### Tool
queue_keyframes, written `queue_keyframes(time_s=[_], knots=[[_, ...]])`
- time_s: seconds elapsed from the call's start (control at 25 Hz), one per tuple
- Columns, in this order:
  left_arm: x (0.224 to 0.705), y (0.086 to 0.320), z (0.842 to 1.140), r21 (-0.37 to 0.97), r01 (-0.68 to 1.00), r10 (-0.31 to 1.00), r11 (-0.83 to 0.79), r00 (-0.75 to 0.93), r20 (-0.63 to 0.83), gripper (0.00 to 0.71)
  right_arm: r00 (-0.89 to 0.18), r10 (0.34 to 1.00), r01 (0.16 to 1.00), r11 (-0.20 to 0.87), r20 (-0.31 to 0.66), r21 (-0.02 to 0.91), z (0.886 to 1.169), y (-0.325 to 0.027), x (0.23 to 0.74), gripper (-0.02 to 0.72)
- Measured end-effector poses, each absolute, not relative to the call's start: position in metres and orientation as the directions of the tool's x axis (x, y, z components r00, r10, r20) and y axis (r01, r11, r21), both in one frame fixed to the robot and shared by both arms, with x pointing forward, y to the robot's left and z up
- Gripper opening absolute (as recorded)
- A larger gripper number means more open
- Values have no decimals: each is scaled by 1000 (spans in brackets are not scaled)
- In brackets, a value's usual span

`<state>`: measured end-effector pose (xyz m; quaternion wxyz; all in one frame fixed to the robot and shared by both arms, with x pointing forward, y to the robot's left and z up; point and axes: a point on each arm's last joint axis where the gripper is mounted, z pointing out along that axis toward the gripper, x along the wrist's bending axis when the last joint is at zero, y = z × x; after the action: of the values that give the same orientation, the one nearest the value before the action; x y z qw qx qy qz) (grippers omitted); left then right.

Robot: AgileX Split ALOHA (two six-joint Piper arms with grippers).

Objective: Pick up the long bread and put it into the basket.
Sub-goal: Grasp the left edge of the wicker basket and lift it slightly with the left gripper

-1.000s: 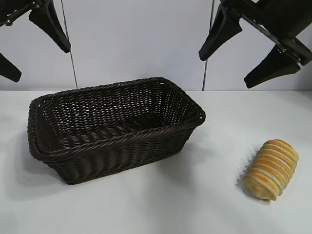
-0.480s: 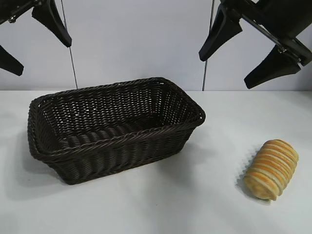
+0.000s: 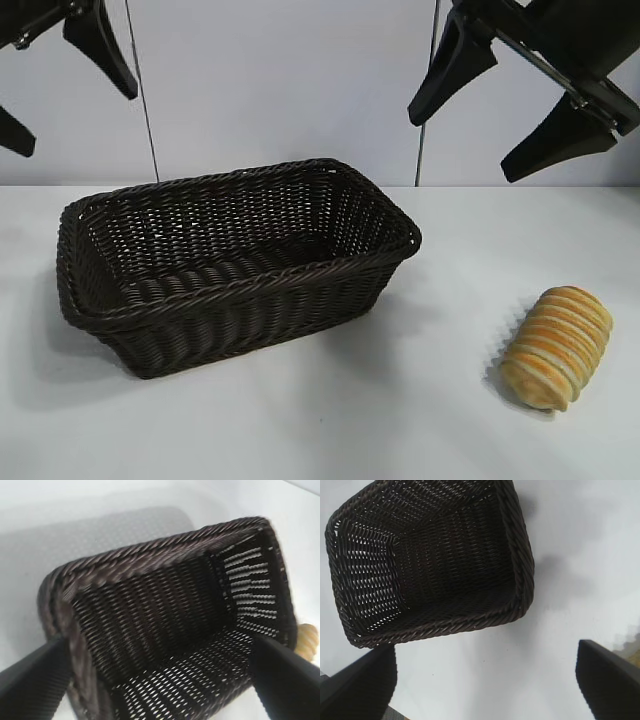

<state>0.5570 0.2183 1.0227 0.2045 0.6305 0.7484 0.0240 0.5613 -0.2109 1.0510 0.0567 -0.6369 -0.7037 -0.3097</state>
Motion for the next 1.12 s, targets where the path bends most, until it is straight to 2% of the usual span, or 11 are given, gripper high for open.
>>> queue_keyframes(time_s=[0.32, 0.72, 0.8, 0.88, 0.96, 1.08, 1.12], knots=[[547, 222, 985, 276, 929, 947, 246, -171, -271, 688, -183, 860, 934, 1, 476, 358, 1051, -211, 561, 695], [566, 209, 930, 186, 949, 925, 253, -182, -332, 687, -183, 860, 935, 3, 477, 355, 1051, -211, 560, 695], [567, 208, 924, 173, 953, 927, 248, -182, -329, 663, -183, 860, 935, 3, 477, 355, 1051, -211, 560, 695], [568, 208, 919, 163, 955, 926, 249, -185, -329, 597, -183, 860, 935, 3, 477, 355, 1051, -211, 560, 695], [570, 207, 917, 159, 955, 926, 249, -187, -329, 479, -183, 860, 935, 3, 477, 355, 1051, -211, 560, 695], [572, 207, 918, 167, 955, 926, 245, -180, -331, 207, -183, 860, 935, 3, 477, 355, 1051, -211, 560, 695], [573, 206, 920, 170, 954, 925, 246, -179, -336, 141, -183, 860, 935, 3, 477, 355, 1051, -211, 560, 695]])
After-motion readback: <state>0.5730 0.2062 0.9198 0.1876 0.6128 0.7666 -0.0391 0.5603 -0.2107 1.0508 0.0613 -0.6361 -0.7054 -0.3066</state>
